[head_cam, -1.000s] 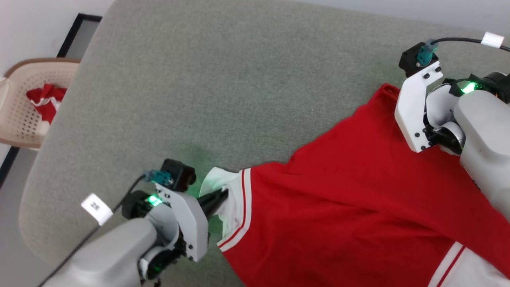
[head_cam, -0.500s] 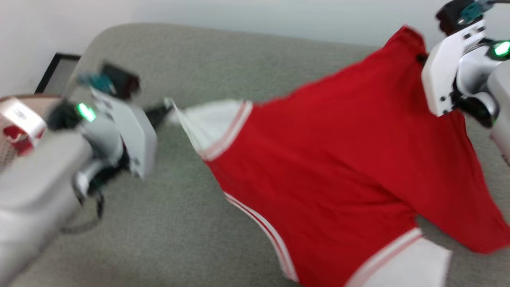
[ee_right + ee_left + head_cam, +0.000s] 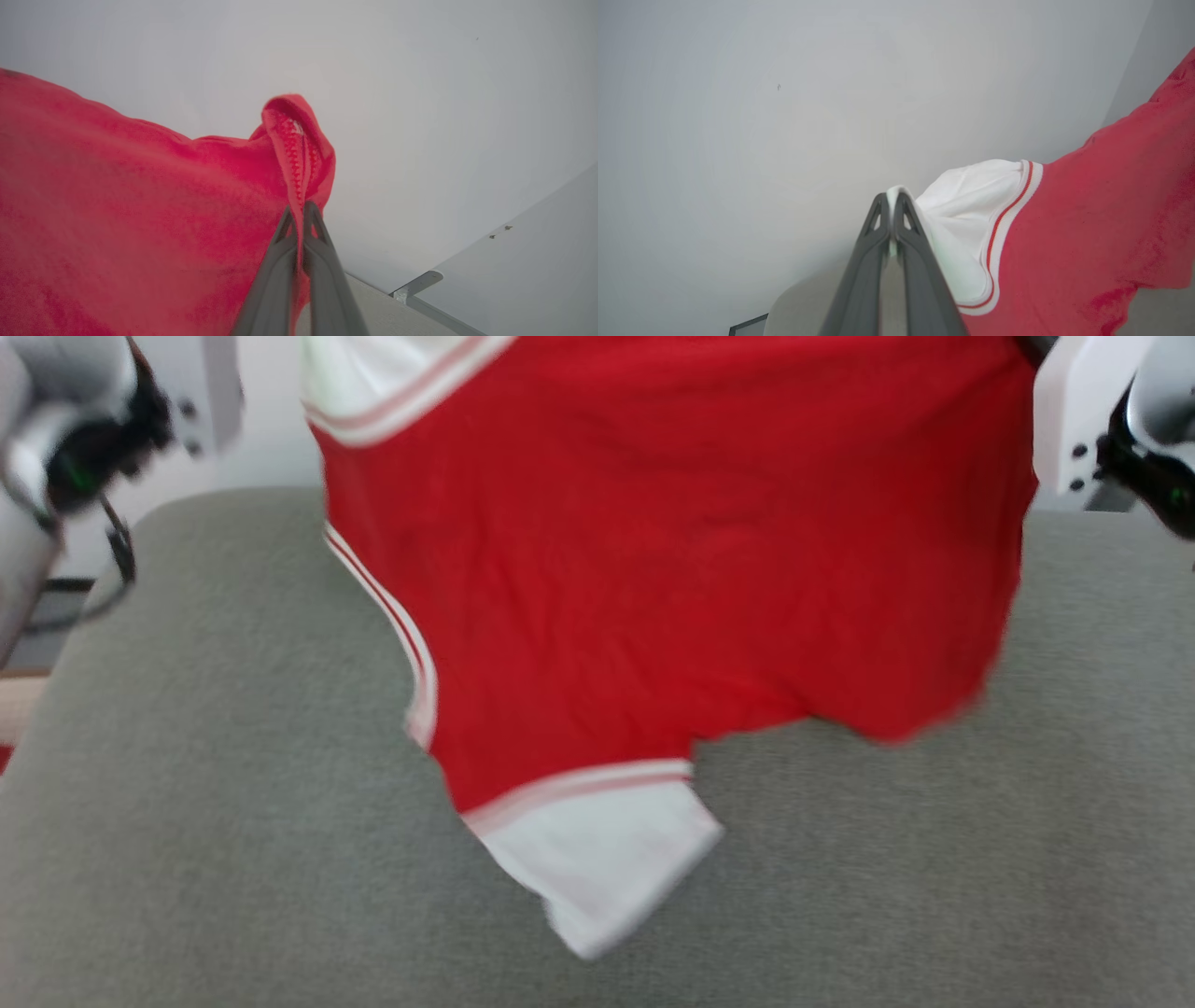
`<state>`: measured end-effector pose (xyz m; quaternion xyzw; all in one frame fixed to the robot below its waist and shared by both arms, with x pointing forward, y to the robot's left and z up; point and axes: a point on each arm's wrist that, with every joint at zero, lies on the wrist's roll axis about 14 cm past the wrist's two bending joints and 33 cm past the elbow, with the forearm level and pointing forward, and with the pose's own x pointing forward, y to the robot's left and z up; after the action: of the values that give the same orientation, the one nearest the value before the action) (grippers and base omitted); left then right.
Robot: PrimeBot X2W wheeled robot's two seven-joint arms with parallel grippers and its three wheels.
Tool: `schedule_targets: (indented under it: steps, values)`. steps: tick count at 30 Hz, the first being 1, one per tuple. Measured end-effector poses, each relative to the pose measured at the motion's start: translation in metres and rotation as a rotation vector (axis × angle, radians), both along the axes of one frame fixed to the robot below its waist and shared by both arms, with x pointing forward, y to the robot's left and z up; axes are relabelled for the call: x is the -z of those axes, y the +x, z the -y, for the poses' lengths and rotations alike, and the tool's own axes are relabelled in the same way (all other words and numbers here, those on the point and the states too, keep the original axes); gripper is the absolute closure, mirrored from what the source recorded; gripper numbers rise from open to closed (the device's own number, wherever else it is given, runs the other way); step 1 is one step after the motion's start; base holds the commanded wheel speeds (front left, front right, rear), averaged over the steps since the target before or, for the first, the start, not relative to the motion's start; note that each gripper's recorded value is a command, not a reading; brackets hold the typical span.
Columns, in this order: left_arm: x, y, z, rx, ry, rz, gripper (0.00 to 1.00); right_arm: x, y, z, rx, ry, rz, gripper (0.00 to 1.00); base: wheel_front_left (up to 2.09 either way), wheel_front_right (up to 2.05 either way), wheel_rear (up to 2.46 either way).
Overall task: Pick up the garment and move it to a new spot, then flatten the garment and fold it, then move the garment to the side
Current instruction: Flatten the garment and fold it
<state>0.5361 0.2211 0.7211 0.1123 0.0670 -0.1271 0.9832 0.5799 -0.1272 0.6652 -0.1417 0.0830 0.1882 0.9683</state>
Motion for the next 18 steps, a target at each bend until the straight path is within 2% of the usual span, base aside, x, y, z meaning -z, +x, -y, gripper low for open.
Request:
schedule_targets:
  steps: [8, 13, 18]
  values:
    - [-0.079, 0.022, 0.025, 0.023, -0.014, 0.171, 1.0, -0.05, -0.003, 0.029, 0.079, 0.016, 0.115, 1.0, 0.0, 0.0, 0.0]
    - [-0.103, 0.045, 0.032, 0.017, -0.014, 0.262, 1.0, -0.072, 0.016, 0.037, 0.118, 0.052, 0.215, 1.0, 0.0, 0.0, 0.0]
    - [-0.124, 0.074, 0.044, 0.03, -0.009, 0.403, 1.0, -0.091, 0.043, 0.043, 0.14, 0.077, 0.374, 1.0, 0.0, 0.0, 0.0]
